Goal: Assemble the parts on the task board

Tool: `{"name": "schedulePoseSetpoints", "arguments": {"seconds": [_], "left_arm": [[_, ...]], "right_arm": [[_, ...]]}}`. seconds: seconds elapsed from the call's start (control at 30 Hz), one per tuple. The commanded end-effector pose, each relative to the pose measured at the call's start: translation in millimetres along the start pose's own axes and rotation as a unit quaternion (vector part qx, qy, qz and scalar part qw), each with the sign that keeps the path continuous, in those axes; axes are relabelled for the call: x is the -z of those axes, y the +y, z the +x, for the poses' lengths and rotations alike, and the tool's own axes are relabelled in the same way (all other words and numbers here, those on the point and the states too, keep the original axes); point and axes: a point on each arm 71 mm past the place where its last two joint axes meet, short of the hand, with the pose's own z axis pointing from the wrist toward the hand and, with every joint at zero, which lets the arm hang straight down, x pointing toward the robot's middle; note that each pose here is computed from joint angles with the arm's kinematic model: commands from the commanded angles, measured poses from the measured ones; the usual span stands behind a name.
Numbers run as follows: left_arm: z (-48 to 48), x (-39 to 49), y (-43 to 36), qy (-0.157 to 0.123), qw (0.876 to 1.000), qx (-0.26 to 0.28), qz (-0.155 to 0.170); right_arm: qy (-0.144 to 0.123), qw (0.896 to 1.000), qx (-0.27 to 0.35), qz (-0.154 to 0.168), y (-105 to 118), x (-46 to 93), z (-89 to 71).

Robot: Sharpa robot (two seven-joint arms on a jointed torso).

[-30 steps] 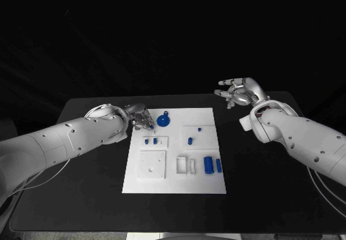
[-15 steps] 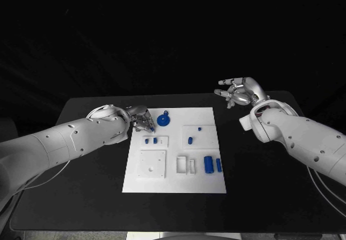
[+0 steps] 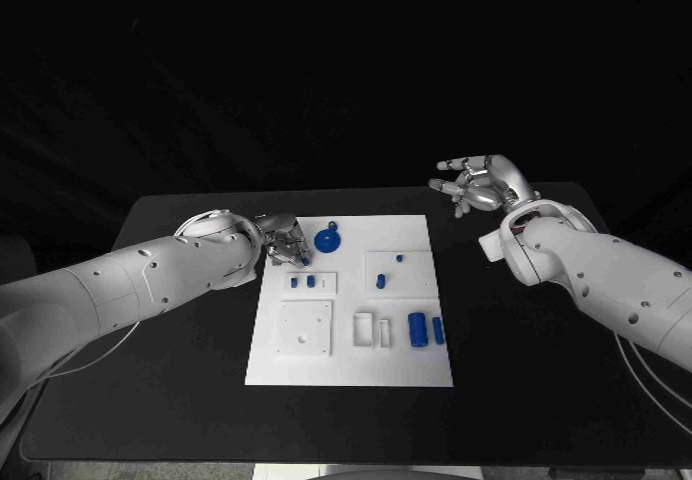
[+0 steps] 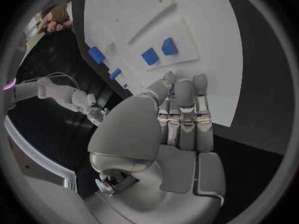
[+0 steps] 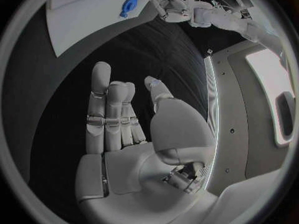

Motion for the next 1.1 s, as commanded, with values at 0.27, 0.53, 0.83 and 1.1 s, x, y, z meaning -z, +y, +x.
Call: {"name": "schedulePoseSetpoints", "arguments": {"seconds": [0.27,0.53,0.83,1.1], "left_arm": [[3.5,-1.8,-1.7,0.011,1.0,-0.005,0.001],[7.4,-4.8,-6.5,0.009,1.0,-0.003,0.008],[9.3,-6.7,-8.7,0.008,1.0,-0.002,0.007],[12.8,-8.5,-9.8,0.027,1.0,-0.002,-0.003]], "right_arm": [[0.007,1.0,-0.002,-0.005,0.8,0.3,1.2],[0.007,1.0,-0.002,-0.005,0.8,0.2,1.5],[0.007,1.0,-0.002,-0.004,0.6,0.2,1.4],[0.007,1.0,-0.002,-0.004,0.5,0.3,1.3]]}}
